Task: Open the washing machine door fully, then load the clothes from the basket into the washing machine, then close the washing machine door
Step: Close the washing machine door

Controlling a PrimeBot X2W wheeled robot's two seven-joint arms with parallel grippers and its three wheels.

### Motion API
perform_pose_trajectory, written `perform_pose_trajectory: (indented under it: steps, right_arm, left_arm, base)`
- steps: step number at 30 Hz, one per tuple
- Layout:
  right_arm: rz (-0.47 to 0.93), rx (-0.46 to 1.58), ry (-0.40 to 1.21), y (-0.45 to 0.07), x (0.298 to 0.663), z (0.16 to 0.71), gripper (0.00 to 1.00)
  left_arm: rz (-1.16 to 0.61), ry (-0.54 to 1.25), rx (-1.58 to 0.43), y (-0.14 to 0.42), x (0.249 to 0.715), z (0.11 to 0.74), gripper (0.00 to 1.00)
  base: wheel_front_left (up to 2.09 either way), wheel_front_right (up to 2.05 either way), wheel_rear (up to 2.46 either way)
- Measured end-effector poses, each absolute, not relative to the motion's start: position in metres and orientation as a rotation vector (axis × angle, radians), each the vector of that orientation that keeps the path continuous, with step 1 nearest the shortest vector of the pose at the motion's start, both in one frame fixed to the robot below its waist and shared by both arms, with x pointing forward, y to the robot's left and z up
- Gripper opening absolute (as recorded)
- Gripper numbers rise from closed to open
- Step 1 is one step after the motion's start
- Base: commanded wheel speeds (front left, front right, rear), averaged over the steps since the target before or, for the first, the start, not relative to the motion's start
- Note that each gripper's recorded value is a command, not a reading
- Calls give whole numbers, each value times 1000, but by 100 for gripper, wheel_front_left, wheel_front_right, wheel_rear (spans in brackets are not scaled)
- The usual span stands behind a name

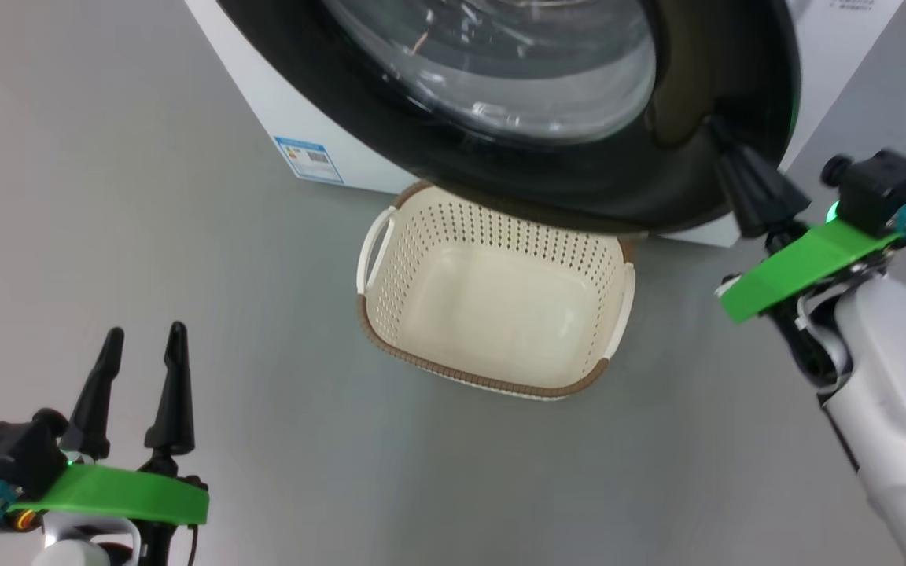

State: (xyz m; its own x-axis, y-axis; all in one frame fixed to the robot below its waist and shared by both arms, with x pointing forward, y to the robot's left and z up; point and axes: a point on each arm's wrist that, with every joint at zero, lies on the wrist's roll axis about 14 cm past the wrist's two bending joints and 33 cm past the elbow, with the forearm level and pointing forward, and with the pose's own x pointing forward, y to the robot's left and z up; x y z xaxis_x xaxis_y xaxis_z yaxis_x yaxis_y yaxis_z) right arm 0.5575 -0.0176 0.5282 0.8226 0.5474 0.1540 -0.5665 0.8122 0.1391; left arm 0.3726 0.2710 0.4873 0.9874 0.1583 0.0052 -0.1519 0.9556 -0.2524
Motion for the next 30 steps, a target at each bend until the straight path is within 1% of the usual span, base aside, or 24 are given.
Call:
perform_pose_trajectory:
  steps: [5, 6, 13, 18, 23, 30]
  right_arm:
    - [572, 181, -136, -26, 582, 531, 0]
    - [572, 181, -136, -26, 582, 531, 0]
    - [531, 182, -207, -39, 623, 546, 0]
    - [511, 180, -221, -45, 646, 544, 0]
    - [527, 185, -224, -40, 656, 539, 0]
    - [530, 172, -222, -38, 656, 540, 0]
  left_arm:
    - [133, 4, -244, 265, 387, 478, 100]
    - [133, 4, -244, 265, 387, 478, 100]
    - [125, 35, -236, 265, 404, 465, 100]
    - [127, 59, -231, 266, 412, 454, 100]
    - [131, 75, -231, 266, 417, 446, 100]
    - [136, 68, -245, 264, 416, 448, 100]
  base:
    - [0, 0, 0]
    - [0, 0, 0]
    - [0, 0, 0]
    - [0, 0, 0]
    - [0, 0, 0]
    - [0, 0, 0]
